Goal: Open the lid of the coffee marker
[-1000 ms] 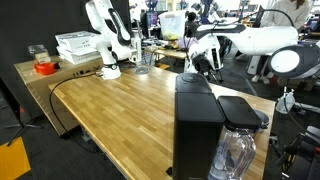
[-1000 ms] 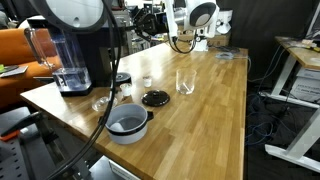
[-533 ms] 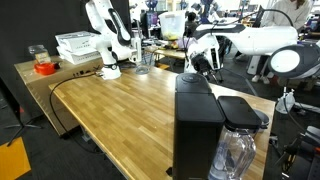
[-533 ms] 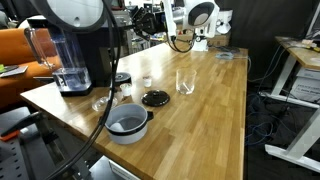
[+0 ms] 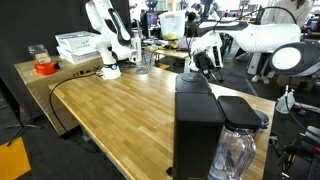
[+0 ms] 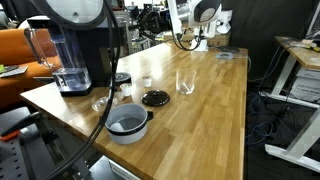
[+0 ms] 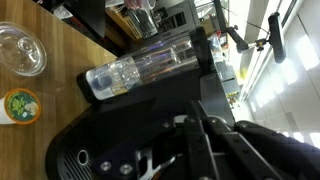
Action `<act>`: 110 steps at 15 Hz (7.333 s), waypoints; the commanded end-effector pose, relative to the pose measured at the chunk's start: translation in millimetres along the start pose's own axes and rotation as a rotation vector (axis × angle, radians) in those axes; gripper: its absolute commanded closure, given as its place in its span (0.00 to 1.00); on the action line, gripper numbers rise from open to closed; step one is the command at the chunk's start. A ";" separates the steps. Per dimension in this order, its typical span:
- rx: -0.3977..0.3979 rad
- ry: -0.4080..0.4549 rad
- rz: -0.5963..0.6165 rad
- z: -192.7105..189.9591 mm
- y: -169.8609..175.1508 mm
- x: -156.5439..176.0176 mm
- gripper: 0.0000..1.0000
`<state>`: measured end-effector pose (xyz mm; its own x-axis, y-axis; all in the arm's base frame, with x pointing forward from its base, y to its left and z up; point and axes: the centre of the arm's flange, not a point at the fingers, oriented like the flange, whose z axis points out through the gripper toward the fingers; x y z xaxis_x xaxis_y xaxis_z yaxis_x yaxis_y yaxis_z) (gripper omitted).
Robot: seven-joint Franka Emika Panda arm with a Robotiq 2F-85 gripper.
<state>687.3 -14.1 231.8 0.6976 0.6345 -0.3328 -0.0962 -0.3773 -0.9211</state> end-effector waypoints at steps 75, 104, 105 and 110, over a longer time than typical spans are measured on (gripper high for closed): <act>0.065 0.215 -0.109 46.7 -35.1 16.2 1.00; 0.090 0.116 -0.083 75.7 -43.1 4.9 1.00; 0.090 0.116 -0.083 75.5 -42.9 4.7 1.00; 0.060 0.094 -0.107 75.4 -61.1 8.8 1.00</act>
<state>714.2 51.1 243.1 0.7854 0.5794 -0.2179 -0.0738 -0.2619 -0.9623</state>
